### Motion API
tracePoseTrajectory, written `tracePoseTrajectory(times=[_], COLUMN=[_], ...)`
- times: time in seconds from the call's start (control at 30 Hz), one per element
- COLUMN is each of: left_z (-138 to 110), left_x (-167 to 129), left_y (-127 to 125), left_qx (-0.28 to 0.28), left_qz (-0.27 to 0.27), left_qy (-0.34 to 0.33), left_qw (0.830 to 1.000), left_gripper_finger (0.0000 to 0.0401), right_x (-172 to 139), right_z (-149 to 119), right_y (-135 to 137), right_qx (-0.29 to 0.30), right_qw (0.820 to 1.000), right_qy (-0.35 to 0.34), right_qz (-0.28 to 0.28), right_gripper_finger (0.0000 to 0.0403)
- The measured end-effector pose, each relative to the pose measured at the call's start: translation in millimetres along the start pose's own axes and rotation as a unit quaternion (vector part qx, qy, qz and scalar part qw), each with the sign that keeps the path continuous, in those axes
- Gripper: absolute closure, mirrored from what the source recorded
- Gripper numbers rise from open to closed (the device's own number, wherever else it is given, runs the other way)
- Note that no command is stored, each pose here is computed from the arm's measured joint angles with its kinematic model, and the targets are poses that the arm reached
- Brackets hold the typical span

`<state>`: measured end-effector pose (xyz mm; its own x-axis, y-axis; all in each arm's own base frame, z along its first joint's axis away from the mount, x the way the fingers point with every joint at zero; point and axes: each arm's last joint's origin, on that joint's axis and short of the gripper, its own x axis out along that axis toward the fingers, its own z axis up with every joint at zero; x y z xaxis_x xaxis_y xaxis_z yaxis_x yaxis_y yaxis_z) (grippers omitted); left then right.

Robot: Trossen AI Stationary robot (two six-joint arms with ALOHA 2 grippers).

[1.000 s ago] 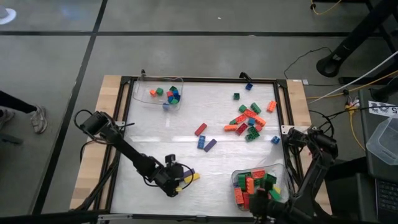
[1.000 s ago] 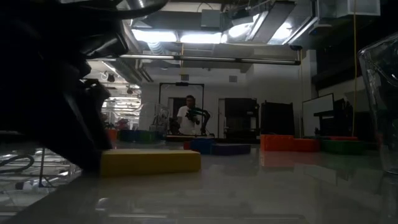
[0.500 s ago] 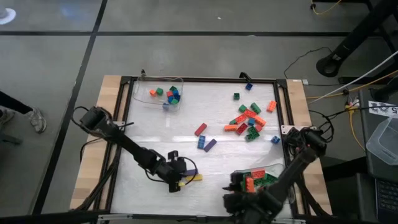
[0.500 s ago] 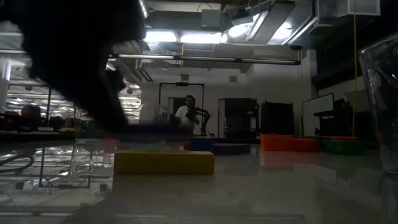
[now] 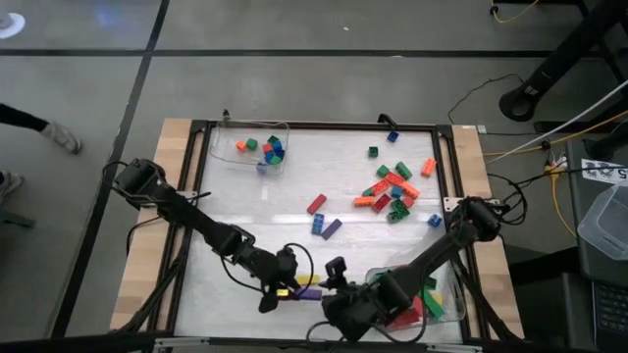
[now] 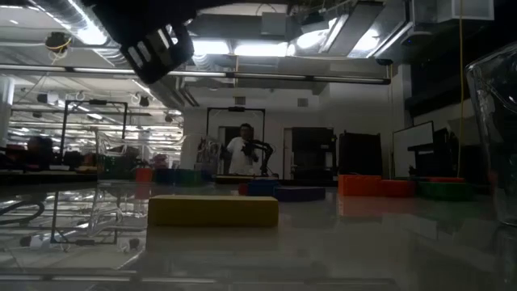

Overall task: Sort blocks by size
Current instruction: Put the rectangular violet block into the bottom transparent bin

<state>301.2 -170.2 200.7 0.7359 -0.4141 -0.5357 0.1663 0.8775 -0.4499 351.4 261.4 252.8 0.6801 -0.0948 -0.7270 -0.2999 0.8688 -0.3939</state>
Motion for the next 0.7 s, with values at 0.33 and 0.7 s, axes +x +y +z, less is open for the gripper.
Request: tracePoseTrajectory(times=[0.33,0.7], left_z=[5,16], left_x=[0,-2], left_y=[-4,-10], left_qx=[0.007,0.021], left_qz=[-0.044,-0.076], left_qy=[-0.014,-0.068], left_qw=[0.999,0.995], left_gripper_finger=[0.0314,0.0315], right_x=[-1,-3], right_z=[6,13], right_y=[4,5], right_qx=[-0.036,-0.019], right_qw=[0.998,0.998], right_qy=[-0.032,-0.066], right_qz=[0.039,0.016], right_gripper_finger=[0.0242,0.0242])
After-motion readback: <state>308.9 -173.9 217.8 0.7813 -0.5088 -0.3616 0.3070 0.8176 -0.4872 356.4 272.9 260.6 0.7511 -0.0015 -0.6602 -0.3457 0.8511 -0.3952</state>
